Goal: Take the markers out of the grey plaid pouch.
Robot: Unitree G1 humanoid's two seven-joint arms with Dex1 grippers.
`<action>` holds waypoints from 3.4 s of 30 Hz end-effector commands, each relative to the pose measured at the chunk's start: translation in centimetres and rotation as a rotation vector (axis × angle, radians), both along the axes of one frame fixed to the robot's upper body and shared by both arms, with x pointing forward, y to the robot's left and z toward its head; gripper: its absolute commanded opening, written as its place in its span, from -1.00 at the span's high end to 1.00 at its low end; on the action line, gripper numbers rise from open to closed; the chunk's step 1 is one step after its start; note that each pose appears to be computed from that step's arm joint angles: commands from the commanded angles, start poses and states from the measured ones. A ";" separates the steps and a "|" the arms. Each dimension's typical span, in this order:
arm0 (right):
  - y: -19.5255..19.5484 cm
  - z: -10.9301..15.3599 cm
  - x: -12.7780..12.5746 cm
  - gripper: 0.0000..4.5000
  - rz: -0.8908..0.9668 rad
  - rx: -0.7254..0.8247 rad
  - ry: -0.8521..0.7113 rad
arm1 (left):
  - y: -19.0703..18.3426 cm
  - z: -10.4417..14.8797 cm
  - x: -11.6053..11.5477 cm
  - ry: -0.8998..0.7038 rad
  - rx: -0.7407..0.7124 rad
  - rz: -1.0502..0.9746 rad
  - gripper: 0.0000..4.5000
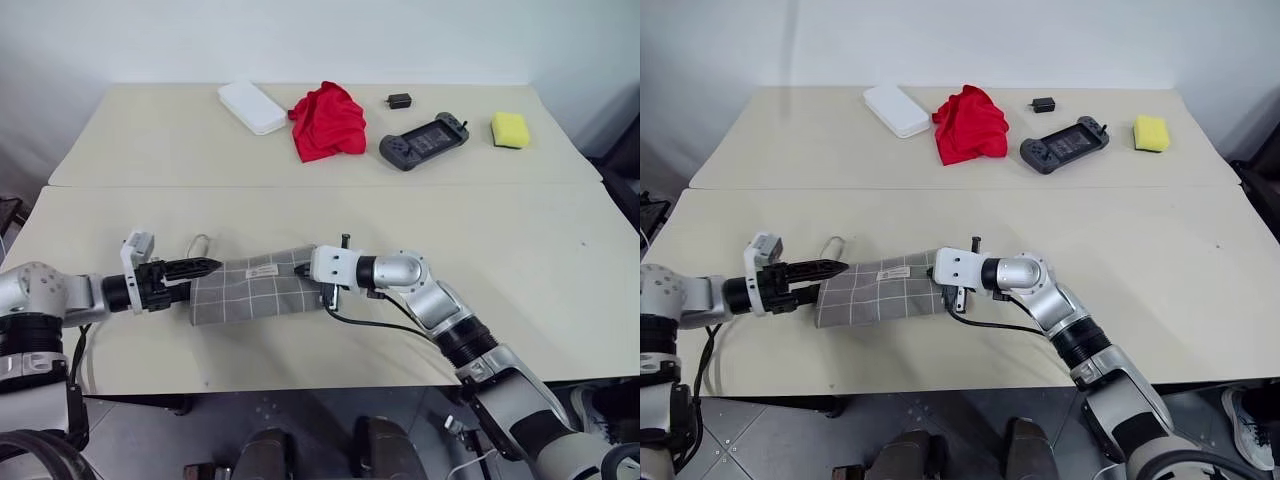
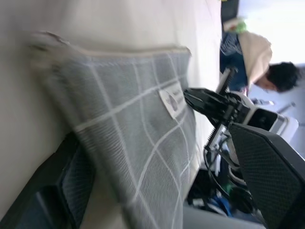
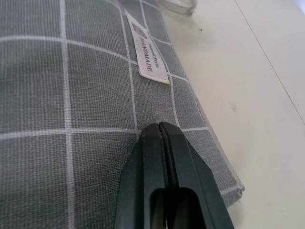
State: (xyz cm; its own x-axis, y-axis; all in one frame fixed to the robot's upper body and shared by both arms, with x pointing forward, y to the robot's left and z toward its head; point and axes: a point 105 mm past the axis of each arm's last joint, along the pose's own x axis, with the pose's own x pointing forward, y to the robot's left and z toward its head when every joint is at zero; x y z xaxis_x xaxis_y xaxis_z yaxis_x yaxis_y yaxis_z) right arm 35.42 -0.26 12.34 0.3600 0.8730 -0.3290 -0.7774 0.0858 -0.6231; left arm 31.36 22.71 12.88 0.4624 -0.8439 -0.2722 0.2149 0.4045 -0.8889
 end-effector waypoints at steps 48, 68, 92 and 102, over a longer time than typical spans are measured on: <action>-12.6 13.5 -4.1 -0.99 -0.052 0.616 0.561 | -8.3 7.1 6.1 -1.986 1.166 -0.088 1.00; -0.3 10.0 -0.4 -0.82 -0.245 0.516 0.840 | -10.8 2.4 6.4 -2.040 1.176 -0.222 1.00; -7.2 13.3 1.5 0.99 -0.245 0.774 0.628 | -11.5 5.7 3.6 -1.721 0.519 -0.086 1.00; -17.3 12.6 3.2 0.99 -0.535 0.762 0.426 | -10.9 5.1 0.2 -1.426 0.254 -0.271 1.00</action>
